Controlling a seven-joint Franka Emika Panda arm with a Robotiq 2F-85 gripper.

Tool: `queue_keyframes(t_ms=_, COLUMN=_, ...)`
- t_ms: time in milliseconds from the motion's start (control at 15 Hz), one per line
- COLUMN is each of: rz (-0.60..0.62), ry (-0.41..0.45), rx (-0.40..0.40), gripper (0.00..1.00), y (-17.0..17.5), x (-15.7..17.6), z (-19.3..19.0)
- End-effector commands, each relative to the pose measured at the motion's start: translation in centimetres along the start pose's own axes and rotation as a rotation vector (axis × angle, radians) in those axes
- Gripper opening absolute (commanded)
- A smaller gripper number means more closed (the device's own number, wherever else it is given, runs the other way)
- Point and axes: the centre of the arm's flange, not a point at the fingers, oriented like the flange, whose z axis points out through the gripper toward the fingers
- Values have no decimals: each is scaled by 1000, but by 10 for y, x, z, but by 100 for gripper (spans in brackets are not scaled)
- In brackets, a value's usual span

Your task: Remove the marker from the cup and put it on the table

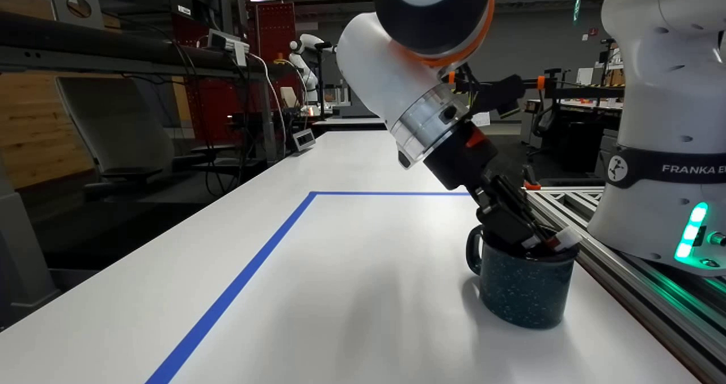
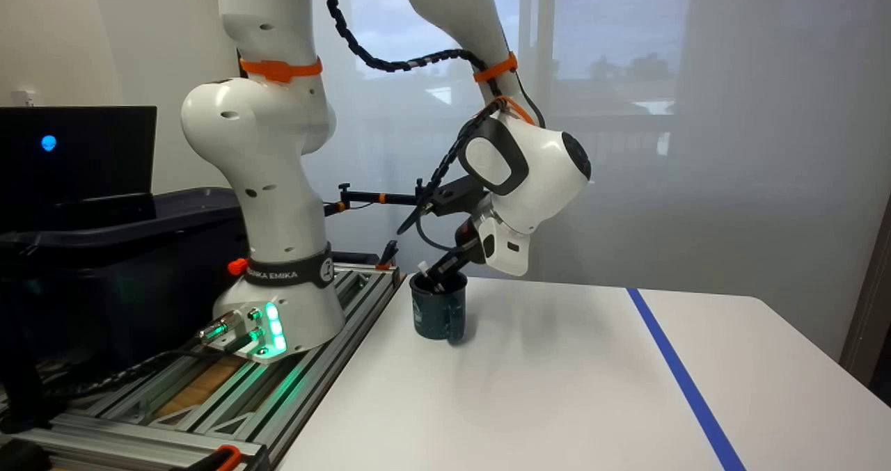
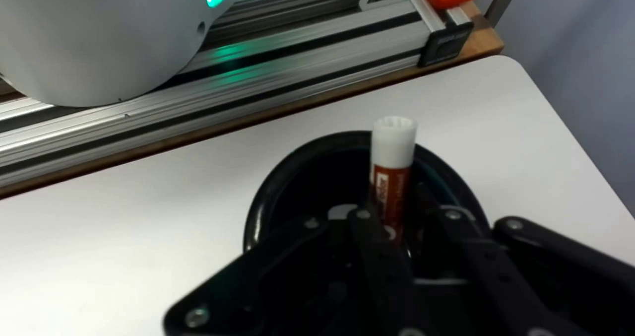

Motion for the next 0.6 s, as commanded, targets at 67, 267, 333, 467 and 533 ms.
queue_keyframes(t_ms=67, rz=-85, ry=56, rx=8, gripper=5, y=6, x=-39, z=-12)
queue_keyframes(t_ms=267, rz=-112, ry=91, rx=10, gripper=5, y=6, x=-45, z=-24)
queue_keyframes(t_ms=333, rz=-118, ry=101, rx=11, gripper=5, y=4, x=-48, z=-29)
queue_keyframes(t_ms=467, rz=-136, ry=119, rx=12, gripper=5, y=2, x=-50, z=-35)
queue_keyframes(t_ms=533, rz=-144, ry=125, rx=13, gripper=5, y=1, x=-51, z=-37)
